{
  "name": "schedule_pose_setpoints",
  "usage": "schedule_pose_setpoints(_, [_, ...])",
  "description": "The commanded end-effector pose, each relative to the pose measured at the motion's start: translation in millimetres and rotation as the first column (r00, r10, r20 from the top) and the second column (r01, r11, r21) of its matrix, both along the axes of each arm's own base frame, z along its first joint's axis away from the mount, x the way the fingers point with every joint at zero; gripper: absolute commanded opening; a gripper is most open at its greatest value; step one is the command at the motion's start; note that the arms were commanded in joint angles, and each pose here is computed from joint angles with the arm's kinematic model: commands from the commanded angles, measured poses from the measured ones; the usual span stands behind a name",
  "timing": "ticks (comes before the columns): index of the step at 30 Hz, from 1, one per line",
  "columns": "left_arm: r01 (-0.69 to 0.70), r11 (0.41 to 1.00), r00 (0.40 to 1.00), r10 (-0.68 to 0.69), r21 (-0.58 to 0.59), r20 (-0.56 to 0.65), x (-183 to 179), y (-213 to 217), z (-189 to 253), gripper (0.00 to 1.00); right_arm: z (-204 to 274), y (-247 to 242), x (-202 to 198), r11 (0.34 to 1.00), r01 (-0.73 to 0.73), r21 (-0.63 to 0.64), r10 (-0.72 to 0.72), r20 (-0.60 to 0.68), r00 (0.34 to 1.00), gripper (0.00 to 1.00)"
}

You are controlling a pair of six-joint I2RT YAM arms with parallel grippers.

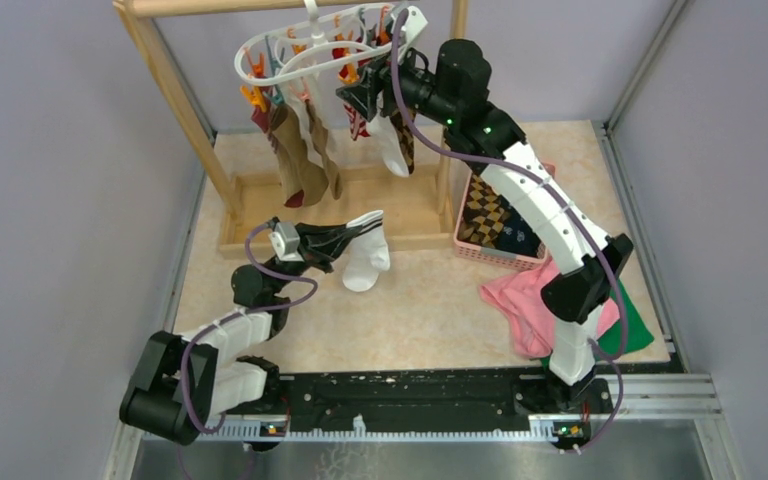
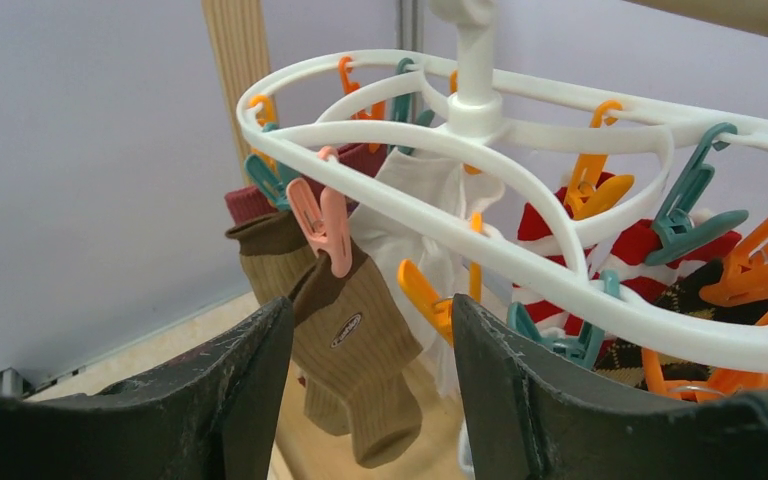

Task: Clip the socks to the hanger
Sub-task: Open the clamp at the hanger.

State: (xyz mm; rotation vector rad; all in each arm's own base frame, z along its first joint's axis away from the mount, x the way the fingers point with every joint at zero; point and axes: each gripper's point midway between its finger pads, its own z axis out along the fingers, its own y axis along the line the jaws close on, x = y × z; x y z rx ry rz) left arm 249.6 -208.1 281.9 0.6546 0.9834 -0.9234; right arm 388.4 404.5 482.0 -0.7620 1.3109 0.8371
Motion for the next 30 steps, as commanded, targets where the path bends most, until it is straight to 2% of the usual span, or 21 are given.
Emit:
schedule_pose_setpoints(1, [-0.002,0.997,0.969,0.02,-0.072,0.247,-23.8,9.1,47.4,0.0,15.7,-3.3,5.4,0.998,0.055,0.031,-0.053,-0.047,0.997,0.58])
schedule_pose_setpoints(15, [-0.016,0.997,0.968,0.035,-0.077,0.25,-25.2,11.4,49.7,0.0,14.1,-7.5,20.4,0.992,0.093,0.084,-0.077,-0.184,0.98,0.6])
schedule_pose_setpoints(30, [-0.013,0.997,0.968,0.03,-0.069,0.248,-24.5,10.5,48.2,0.0,11.1,-0.3,23.6,0.998,0.051,0.036,-0.047,-0.094,0.994,0.65])
